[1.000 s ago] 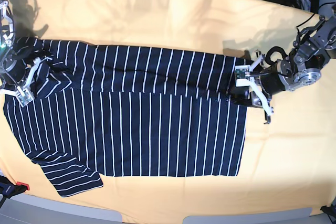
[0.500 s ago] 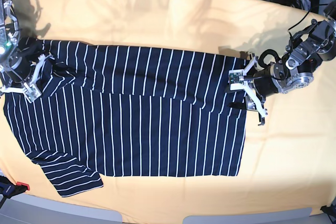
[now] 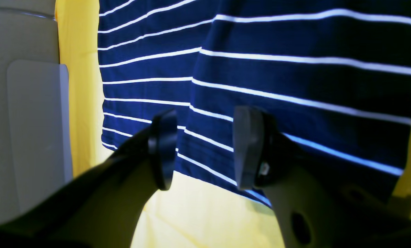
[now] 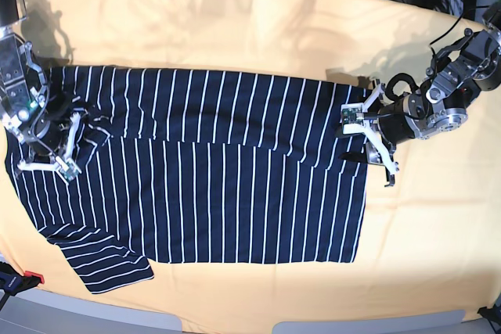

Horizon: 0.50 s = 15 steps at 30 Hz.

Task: Fold the T-shirt properly
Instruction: 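Fold the shoulder edges inward toward the shirt's middle with both grippers, then release the fabric and lift both grippers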

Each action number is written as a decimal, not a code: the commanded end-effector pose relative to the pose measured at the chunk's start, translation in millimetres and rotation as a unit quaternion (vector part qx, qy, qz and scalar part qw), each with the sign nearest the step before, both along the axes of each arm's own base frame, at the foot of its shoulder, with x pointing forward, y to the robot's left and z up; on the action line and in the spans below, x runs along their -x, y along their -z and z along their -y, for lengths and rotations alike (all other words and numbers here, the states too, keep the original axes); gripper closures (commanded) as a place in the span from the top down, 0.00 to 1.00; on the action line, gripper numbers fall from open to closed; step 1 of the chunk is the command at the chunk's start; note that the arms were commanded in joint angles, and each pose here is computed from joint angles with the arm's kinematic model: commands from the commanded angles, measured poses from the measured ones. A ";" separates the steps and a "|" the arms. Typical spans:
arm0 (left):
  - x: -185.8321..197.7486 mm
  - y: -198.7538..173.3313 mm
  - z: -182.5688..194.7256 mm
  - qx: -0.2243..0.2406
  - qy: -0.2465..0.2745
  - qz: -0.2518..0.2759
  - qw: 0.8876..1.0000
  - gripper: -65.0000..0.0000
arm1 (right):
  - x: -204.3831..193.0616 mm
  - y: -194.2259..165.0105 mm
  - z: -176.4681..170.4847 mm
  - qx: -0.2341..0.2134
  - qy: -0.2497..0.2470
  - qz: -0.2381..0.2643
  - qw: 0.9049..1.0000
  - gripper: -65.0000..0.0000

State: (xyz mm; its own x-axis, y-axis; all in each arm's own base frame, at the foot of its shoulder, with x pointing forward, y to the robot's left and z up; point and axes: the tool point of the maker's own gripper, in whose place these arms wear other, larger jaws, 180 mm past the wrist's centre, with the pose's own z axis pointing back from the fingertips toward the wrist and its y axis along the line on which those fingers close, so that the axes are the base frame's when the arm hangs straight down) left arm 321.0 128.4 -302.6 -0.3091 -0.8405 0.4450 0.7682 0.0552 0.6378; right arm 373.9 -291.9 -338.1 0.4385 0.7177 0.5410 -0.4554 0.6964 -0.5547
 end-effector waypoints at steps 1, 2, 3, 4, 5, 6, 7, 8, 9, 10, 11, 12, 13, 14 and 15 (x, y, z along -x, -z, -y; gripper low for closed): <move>-10.0 -16.0 -3.0 0.005 -0.004 0.024 1.000 0.43 | -12.2 -22.1 9.0 0.010 0.001 0.030 0.999 0.00; -10.1 -15.7 -3.3 0.004 -0.005 0.024 1.000 0.43 | -14.1 -24.4 9.3 0.010 0.002 0.033 0.999 0.00; -10.1 -15.8 -3.4 0.004 -0.005 0.024 1.000 0.43 | -14.6 -25.2 11.2 0.013 0.006 0.033 0.999 0.08; -10.1 -15.8 -3.2 0.004 -0.005 0.024 1.000 0.43 | -14.6 -25.1 13.6 0.016 0.011 0.030 0.999 0.23; -10.2 -15.9 -3.2 0.004 -0.005 0.024 1.000 0.43 | -15.5 -26.5 16.4 0.020 0.018 0.029 0.999 0.39; -10.2 -15.9 -3.1 0.005 -0.005 0.024 1.000 0.43 | -16.4 -27.8 20.2 0.025 0.027 0.026 0.999 0.52; -10.2 -15.9 -3.3 0.004 -0.005 0.024 1.000 0.43 | -16.3 -28.9 27.2 0.034 0.043 0.021 0.998 0.60; -10.2 -15.8 -3.4 0.004 -0.005 0.024 1.000 0.43 | -15.3 -29.7 34.7 0.045 0.058 0.010 0.997 0.62; -9.9 -15.6 -4.2 0.003 -0.005 0.024 1.000 0.43 | -13.4 -30.2 42.8 0.057 0.074 -0.003 0.996 0.62; -8.3 -14.2 -5.2 -0.001 -0.002 0.019 1.000 0.43 | -10.8 -29.9 49.8 0.069 0.087 -0.017 0.994 0.62; -6.3 -12.6 -6.3 -0.004 0.000 0.012 1.000 0.43 | -8.0 -30.3 56.3 0.080 0.097 -0.031 0.992 0.62; -4.6 -11.3 -8.2 -0.008 0.001 0.006 1.000 0.43 | -5.1 -31.7 62.8 0.089 0.105 -0.040 0.990 0.62; -2.1 -10.3 -9.6 -0.007 0.001 -0.003 1.000 0.43 | -3.6 -35.2 67.4 0.093 0.109 -0.042 0.989 0.62; 1.4 -8.8 -11.0 -0.007 0.003 -0.015 1.000 0.43 | -2.6 -38.6 68.7 0.088 0.108 -0.042 0.989 0.62; 5.6 -6.7 -13.1 -0.012 0.009 -0.026 1.000 0.43 | -1.5 -43.1 70.5 0.081 0.107 -0.041 0.990 0.62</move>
State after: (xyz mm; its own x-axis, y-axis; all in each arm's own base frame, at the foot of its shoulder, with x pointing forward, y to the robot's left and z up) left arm 306.2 138.9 -311.4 -0.2842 -0.8493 0.4448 0.8269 0.0177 0.5621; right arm 364.8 -352.1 -319.5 0.6496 0.6639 0.3705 -0.3902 0.7094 -0.5869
